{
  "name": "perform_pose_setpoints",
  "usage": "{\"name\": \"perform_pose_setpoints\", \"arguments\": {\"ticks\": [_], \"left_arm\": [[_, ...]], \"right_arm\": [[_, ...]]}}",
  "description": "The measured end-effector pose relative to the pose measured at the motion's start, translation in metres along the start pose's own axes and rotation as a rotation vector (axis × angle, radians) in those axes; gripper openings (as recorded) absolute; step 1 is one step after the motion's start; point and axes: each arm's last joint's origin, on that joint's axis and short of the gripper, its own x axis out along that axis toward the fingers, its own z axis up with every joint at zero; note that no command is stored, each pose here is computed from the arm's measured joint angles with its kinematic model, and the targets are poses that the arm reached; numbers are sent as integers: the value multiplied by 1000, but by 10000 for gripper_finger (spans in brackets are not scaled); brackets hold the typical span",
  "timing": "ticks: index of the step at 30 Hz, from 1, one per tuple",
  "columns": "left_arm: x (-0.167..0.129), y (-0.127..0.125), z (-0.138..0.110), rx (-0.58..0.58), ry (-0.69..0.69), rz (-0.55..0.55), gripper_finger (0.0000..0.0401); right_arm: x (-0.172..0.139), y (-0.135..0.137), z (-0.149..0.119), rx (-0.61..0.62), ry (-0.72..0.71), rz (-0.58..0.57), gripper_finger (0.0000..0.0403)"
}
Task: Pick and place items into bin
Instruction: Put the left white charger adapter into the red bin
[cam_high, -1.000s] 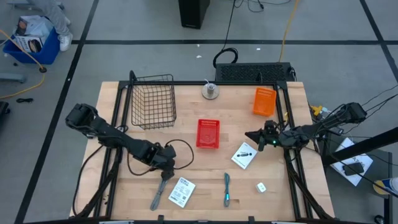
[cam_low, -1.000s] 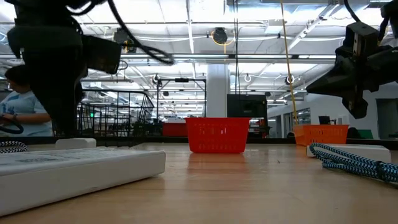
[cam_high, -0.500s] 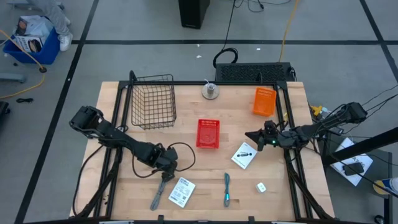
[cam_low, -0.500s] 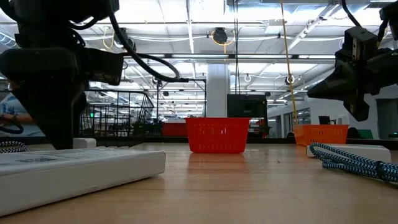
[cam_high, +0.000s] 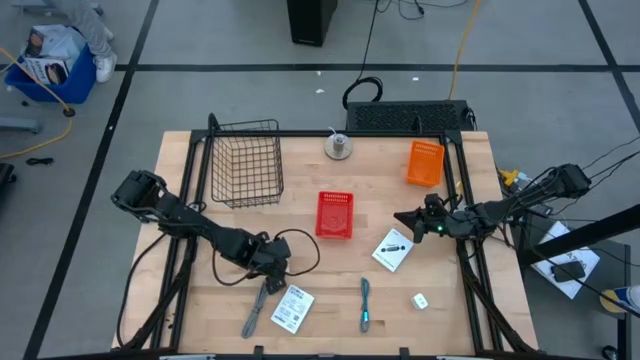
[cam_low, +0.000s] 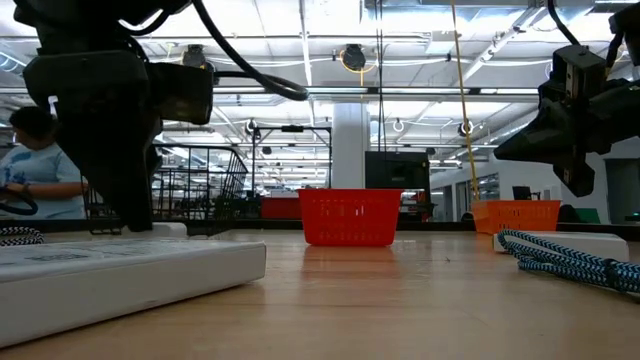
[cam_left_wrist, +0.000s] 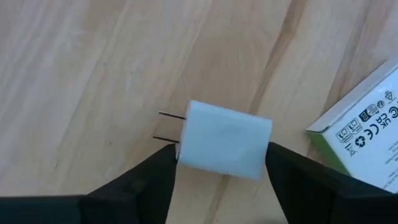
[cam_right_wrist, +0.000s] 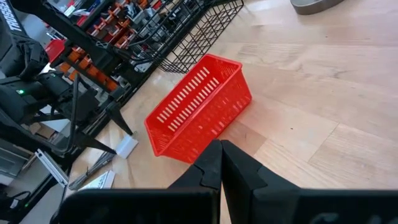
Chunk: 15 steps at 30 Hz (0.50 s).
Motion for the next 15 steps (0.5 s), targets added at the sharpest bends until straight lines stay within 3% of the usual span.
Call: {"name": "perform_pose_setpoints", "arguments": {"ticks": [8,15], "left_arm": [[0,0,1,-10,-7,6,199],[0,0,1,-87,-8,5,213]], "right_arm": [[0,-1,0,-7,3,-5,0],[0,-2,-1,-18,11,-16,0]]}}
